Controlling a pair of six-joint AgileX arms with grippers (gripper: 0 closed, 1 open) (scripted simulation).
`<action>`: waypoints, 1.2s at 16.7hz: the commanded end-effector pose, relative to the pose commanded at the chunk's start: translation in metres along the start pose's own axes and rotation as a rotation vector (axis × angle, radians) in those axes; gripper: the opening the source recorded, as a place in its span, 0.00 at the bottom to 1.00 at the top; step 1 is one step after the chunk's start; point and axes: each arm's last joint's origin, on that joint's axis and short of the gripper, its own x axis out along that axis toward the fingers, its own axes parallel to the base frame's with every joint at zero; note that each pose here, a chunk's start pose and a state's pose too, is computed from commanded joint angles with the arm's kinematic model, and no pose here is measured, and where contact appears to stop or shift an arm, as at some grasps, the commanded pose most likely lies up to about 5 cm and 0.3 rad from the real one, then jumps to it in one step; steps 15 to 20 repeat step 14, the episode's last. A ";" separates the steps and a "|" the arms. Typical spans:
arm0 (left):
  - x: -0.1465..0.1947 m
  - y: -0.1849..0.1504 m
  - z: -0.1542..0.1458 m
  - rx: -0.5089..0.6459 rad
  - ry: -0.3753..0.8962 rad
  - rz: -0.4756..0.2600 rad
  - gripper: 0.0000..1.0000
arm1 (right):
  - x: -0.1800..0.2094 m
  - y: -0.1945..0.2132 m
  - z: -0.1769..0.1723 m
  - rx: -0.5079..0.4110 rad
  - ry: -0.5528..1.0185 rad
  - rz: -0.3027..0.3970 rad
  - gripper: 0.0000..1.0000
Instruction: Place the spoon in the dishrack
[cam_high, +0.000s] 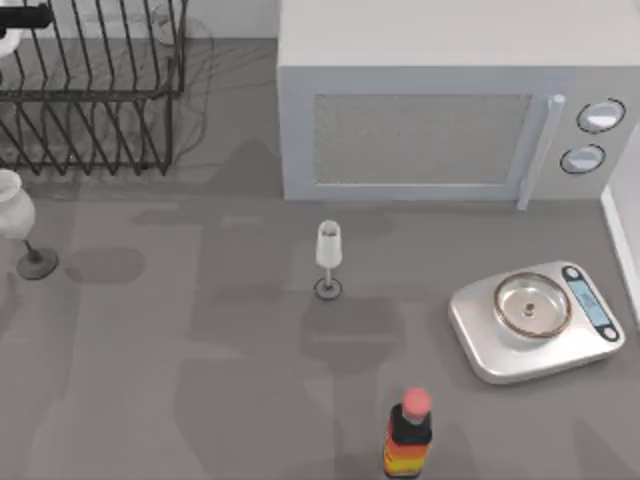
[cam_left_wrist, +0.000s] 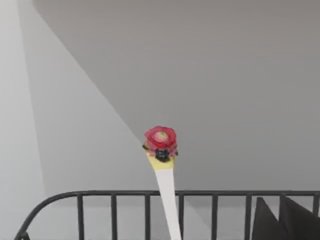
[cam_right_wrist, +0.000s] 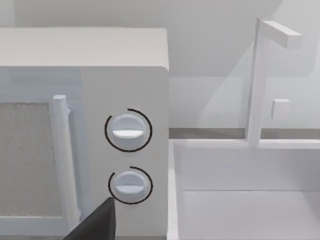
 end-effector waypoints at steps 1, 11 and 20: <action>0.000 0.000 0.000 0.000 0.000 0.000 0.45 | 0.000 0.000 0.000 0.000 0.000 0.000 1.00; 0.000 0.000 0.000 0.000 0.000 0.000 1.00 | 0.000 0.000 0.000 0.000 0.000 0.000 1.00; 0.000 0.000 0.000 0.000 0.000 0.000 1.00 | 0.000 0.000 0.000 0.000 0.000 0.000 1.00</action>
